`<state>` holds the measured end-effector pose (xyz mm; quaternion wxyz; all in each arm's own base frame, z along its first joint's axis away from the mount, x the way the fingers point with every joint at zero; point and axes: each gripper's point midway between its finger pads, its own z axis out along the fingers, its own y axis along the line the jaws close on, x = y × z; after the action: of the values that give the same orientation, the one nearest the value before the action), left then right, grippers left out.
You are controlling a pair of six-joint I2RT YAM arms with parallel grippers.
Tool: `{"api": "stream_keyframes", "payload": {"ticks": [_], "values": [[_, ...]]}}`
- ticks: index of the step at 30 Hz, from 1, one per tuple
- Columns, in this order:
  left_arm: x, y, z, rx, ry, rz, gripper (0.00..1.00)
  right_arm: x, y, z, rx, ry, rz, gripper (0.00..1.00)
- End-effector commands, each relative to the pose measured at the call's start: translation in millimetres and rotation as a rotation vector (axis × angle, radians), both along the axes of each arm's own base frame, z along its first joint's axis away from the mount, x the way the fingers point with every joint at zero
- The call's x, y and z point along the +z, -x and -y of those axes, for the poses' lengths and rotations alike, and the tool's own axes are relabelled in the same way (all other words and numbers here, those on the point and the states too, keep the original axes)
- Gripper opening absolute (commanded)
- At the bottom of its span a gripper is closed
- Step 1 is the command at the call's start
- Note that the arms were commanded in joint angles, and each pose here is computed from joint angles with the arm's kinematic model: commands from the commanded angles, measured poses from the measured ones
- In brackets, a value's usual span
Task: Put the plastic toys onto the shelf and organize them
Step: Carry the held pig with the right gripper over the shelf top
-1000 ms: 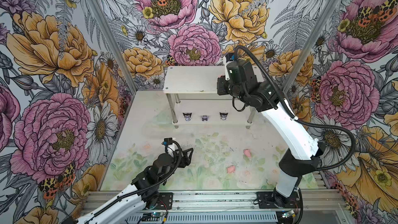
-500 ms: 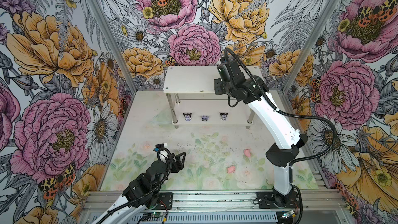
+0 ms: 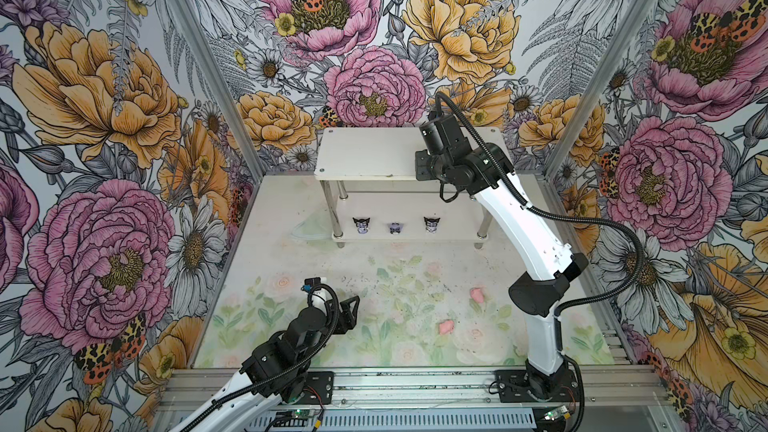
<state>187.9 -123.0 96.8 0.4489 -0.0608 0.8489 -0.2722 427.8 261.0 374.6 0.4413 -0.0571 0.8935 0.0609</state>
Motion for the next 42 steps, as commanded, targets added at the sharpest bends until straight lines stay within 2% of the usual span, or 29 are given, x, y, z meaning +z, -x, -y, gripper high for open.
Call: {"api": "stream_keyframes", "payload": {"ticks": [1, 6, 10, 19, 26, 42], "values": [[0.7, -2.2, -2.4, 0.015, -0.002, 0.011, 0.82, -11.0, -5.6, -3.2, -0.007, -0.007, -0.027, 0.22], [1.5, -2.2, -2.1, 0.014, 0.000, 0.013, 0.82, -15.2, -6.1, -5.8, -0.005, -0.012, -0.039, 0.34], [1.2, -2.1, -2.0, 0.013, 0.001, 0.011, 0.82, -17.4, -6.4, -6.3, -0.007, -0.012, -0.044, 0.39], [0.5, -2.4, -2.9, 0.018, 0.000, 0.010, 0.82, -21.7, -7.7, -10.6, -0.016, -0.036, -0.057, 0.38], [1.0, -2.2, -2.3, 0.015, 0.001, 0.010, 0.82, -14.8, -4.4, -13.4, -0.015, -0.055, -0.043, 0.42], [1.9, -2.2, -2.0, 0.014, 0.003, 0.012, 0.84, -4.7, 13.2, -4.6, -0.021, -0.032, -0.028, 0.46]]}}
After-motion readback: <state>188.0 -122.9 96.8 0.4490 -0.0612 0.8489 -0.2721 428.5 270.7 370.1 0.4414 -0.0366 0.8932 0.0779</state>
